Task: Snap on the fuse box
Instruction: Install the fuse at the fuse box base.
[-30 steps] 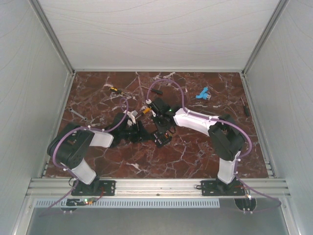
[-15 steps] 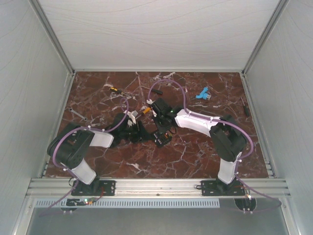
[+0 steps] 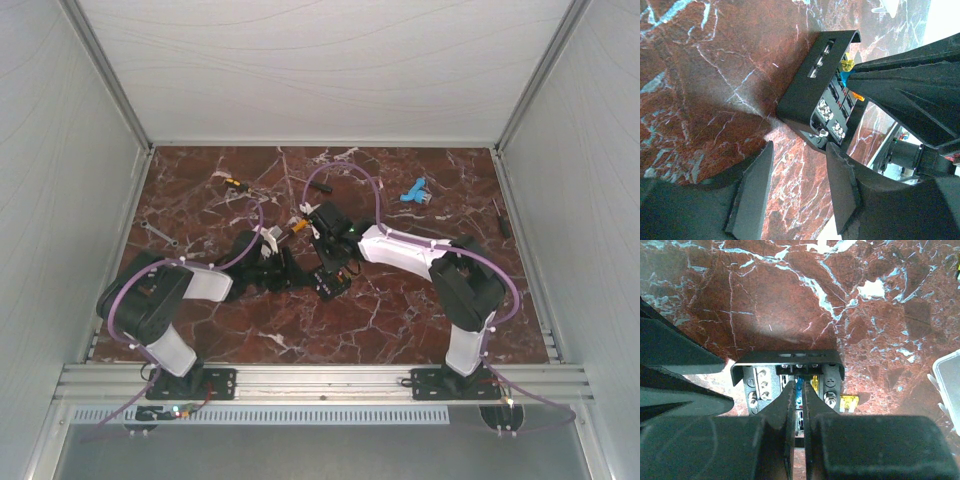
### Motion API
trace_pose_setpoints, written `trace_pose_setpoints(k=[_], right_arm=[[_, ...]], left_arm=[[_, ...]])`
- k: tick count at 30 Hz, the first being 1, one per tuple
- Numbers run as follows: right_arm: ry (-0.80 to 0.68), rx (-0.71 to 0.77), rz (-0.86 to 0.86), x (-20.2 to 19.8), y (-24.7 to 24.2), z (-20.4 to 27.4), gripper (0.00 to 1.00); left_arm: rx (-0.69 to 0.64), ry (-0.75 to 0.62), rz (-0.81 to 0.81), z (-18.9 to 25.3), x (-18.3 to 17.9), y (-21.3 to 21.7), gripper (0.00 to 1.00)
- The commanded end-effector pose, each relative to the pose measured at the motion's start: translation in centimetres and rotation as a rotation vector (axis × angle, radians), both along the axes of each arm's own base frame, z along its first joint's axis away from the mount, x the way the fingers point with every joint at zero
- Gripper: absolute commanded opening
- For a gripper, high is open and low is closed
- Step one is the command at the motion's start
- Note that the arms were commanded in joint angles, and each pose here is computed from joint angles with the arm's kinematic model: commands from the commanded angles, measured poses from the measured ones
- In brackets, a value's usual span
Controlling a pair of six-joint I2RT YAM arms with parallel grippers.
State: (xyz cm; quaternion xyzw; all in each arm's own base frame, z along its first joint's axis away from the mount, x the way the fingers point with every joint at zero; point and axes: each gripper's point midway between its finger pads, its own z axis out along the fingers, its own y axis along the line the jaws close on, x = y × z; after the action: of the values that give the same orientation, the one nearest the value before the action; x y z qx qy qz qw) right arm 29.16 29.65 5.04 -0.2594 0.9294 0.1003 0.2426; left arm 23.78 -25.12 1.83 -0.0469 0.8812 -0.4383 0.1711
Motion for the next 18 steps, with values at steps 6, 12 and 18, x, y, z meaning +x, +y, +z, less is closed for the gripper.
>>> trace_pose_setpoints(k=[6, 12, 18], right_arm=[[-0.054, -0.019, -0.004, 0.5, -0.6, 0.7, 0.00], [-0.078, -0.002, -0.004, 0.4, -0.6, 1.5, 0.00], [-0.085, 0.003, 0.011, 0.3, -0.4, 1.5, 0.00]], left_arm=[[-0.026, -0.066, 0.007, 1.6, 1.4, -0.7, 0.47], [-0.024, -0.066, 0.007, 1.6, 1.4, -0.7, 0.46], [-0.025, -0.066, 0.009, 1.6, 1.4, -0.7, 0.47]])
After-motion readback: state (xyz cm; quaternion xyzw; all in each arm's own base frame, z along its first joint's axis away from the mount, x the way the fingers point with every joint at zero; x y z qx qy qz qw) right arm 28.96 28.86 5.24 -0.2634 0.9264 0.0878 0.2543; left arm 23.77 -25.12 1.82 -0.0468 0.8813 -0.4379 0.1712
